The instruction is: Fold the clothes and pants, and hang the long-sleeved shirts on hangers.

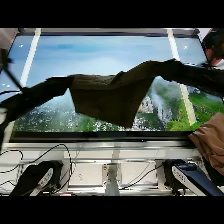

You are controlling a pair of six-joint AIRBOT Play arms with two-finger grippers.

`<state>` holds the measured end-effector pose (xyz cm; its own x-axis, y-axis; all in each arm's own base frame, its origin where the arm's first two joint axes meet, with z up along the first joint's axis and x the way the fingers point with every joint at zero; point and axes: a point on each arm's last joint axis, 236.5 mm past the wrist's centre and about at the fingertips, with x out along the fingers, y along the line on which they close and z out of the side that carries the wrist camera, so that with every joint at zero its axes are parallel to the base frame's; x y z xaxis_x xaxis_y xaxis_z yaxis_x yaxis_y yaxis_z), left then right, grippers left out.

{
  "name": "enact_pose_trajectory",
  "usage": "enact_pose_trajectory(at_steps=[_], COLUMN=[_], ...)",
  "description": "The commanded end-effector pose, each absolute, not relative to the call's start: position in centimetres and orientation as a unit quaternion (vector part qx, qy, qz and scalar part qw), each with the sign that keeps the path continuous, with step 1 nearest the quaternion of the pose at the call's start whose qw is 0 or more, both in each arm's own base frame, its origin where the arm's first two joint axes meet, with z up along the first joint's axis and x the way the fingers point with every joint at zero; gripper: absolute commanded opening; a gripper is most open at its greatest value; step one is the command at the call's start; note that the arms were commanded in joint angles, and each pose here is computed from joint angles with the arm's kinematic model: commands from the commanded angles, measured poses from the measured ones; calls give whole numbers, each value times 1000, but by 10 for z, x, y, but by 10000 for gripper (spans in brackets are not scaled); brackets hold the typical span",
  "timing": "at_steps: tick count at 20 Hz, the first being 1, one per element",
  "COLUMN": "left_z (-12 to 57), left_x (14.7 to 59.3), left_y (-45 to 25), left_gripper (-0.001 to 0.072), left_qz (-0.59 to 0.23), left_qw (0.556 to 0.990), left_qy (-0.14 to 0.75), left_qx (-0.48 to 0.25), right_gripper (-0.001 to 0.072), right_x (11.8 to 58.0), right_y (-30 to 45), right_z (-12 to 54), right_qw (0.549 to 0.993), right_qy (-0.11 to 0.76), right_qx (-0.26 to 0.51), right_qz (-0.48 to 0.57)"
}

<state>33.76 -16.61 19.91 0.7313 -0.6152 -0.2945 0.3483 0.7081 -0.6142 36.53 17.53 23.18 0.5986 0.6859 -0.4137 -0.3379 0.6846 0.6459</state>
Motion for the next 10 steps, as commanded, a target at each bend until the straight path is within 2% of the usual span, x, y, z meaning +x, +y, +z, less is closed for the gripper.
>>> enact_pose_trajectory(at_steps=[1, 5, 10], left_z=[109, 38, -6], left_x=[398, 448, 453], left_y=[-141, -113, -115], left_gripper=[46, 46, 46], left_qz=[-168, -65, -50], left_qw=[889, 876, 863], left_qy=[296, 312, 356], left_qx=[-305, -362, -354], right_gripper=[22, 22, 22], right_x=[427, 472, 477], right_y=[175, 174, 190], right_z=[149, 99, 72], right_qw=[837, 844, 849], right_qy=[392, 390, 402], right_qx=[291, 310, 281], right_qz=[248, 200, 198])
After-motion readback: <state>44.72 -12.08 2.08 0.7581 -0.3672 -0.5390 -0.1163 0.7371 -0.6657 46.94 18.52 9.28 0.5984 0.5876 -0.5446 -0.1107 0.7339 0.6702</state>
